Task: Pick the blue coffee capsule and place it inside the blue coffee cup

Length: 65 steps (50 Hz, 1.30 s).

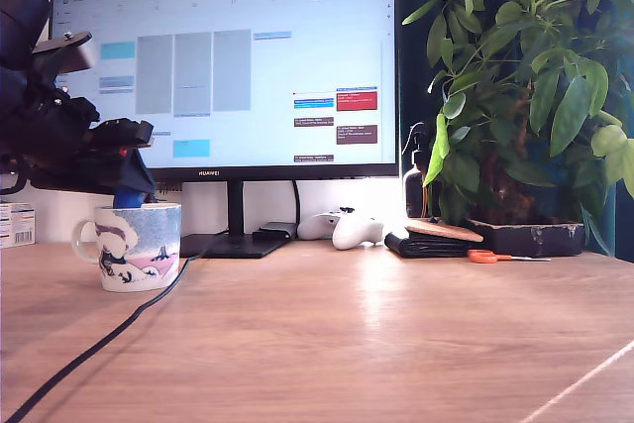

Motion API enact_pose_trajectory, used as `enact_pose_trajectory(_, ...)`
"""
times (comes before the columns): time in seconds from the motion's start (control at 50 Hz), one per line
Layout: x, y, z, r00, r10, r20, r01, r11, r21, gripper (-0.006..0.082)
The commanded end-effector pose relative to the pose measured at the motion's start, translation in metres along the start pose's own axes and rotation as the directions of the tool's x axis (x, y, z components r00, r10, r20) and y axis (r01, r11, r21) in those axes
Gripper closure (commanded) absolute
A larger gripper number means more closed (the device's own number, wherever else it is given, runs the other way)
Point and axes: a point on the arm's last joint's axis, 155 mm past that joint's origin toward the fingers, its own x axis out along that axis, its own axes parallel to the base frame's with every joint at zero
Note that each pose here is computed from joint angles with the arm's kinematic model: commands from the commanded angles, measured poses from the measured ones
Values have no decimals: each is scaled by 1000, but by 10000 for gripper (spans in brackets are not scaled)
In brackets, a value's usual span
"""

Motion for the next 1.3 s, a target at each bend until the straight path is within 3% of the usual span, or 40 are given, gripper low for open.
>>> enact_pose_trajectory(0.0,-2,-4,3,1000,-19,12,19,1000,7,258)
enact_pose_trajectory(0.24,-2,-7,6,999,-31,11,31,999,9,292)
enact_pose_trajectory(0.32,-6,-5,14,999,-27,25,27,1000,13,419)
enact_pose_trajectory(0.46,-26,-8,45,994,-27,102,24,999,31,719)
enact_pose_trajectory(0.52,-38,-9,61,990,-24,142,19,999,38,772)
enact_pose_trajectory(0.7,-76,0,88,980,30,197,-39,998,41,783)
enact_pose_trajectory(1.02,-106,37,61,987,147,69,-148,989,10,783)
enact_pose_trajectory(1.28,-126,50,65,978,193,80,-193,981,-10,783)
